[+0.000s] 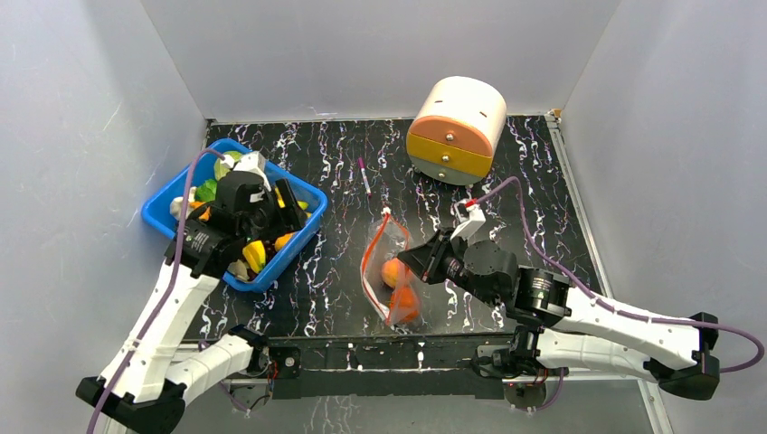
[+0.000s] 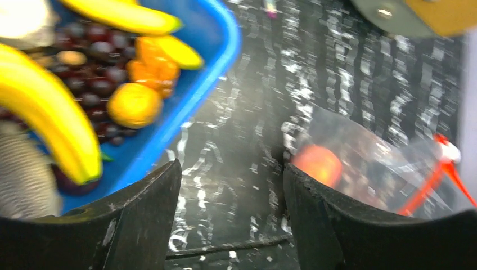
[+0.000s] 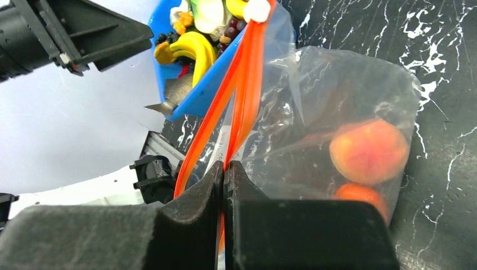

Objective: Place the food in the zip-top bag and seal the zipper
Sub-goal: Place the fake vegetable in the zipper food storage bag, then pick up the fake fruit from the bin, then place the fake fruit in the zipper food storage bag.

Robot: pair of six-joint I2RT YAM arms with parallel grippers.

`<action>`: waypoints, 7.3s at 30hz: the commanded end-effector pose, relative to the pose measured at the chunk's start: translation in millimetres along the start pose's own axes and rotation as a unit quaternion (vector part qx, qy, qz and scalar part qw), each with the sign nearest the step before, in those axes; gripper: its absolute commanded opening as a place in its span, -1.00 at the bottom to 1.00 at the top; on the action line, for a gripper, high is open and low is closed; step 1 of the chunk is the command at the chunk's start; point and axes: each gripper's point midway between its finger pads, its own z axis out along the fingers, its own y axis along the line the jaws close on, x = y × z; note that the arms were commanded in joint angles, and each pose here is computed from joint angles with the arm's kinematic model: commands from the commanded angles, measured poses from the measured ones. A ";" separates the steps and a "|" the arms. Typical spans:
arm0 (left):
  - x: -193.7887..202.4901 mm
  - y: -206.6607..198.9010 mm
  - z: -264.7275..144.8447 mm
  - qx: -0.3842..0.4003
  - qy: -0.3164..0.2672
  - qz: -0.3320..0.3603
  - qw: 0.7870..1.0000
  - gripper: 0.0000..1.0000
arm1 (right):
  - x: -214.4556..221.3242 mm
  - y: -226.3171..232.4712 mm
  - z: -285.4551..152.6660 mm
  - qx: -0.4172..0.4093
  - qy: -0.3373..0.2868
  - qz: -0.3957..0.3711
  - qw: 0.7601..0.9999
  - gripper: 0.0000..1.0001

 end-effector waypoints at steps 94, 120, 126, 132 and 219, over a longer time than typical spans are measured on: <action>-50.1 83.1 13.7 -0.062 -0.049 -0.036 0.996 -0.80 | -10.9 11.2 1.0 -0.009 -0.018 0.033 0.999 -1.00; 11.4 -102.4 -77.8 0.487 0.105 -0.020 0.867 -0.77 | -37.1 20.8 24.8 0.009 -0.072 -0.053 0.996 -1.00; 36.2 -112.8 -101.1 0.531 0.143 0.008 0.835 -0.77 | -67.7 23.0 18.2 0.028 -0.117 -0.129 0.984 -1.00; 41.1 -118.9 -117.2 0.562 0.151 0.017 0.813 -0.75 | -64.7 28.0 16.9 0.002 -0.114 -0.157 0.981 -1.00; 39.0 -73.0 15.3 0.261 0.154 -0.124 0.945 -0.76 | 9.9 92.7 55.8 -0.180 0.003 -0.075 0.981 -1.00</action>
